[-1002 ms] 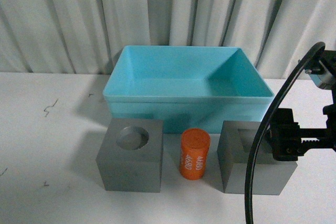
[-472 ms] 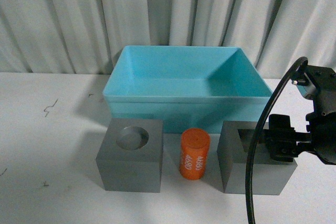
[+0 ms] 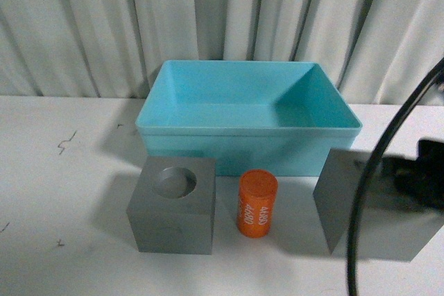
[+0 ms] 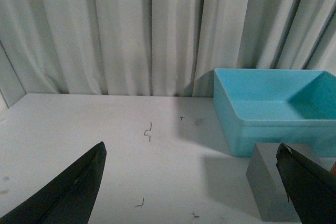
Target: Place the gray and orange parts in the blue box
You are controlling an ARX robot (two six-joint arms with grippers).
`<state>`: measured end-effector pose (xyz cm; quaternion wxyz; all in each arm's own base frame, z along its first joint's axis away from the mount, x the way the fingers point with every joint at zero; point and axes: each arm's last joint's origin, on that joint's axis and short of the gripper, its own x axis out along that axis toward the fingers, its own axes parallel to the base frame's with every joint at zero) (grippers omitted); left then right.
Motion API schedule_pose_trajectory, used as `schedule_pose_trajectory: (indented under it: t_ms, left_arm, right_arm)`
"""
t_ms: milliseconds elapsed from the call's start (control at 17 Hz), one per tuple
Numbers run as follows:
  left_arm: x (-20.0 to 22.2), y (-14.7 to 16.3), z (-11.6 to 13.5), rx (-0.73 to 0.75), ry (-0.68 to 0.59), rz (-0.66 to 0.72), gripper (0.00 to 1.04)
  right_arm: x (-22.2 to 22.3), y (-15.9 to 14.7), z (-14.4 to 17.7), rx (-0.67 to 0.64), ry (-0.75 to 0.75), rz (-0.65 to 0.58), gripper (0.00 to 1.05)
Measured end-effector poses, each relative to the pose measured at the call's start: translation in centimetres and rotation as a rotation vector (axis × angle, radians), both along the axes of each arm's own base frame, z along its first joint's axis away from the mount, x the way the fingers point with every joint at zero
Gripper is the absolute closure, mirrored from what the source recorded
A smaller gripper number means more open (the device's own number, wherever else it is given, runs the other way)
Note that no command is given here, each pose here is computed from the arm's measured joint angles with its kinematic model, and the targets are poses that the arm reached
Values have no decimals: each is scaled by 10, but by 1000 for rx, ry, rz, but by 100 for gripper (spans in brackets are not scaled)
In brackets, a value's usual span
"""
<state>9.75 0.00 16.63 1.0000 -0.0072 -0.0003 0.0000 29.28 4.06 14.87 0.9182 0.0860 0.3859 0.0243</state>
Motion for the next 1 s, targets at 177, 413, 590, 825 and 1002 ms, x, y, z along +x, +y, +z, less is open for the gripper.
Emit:
schedule_pose_trajectory:
  t_ms: [177, 413, 590, 825, 1002]
  left_arm:
    - [0, 0, 0, 0, 0, 0, 7]
    - [0, 0, 0, 0, 0, 0, 7]
    - [0, 0, 0, 0, 0, 0, 7]
    - [0, 0, 0, 0, 0, 0, 7]
    - [0, 0, 0, 0, 0, 0, 7]
  right_arm:
    - [3, -20, 113, 42, -375, 15, 86]
    - [93, -16, 166, 88, -557, 28, 86]
    - [175, 37, 105, 119, -311, 27, 86]
    - [203, 61, 46, 64, -117, -42, 86]
    - [208, 60, 5, 16, -17, -78, 86]
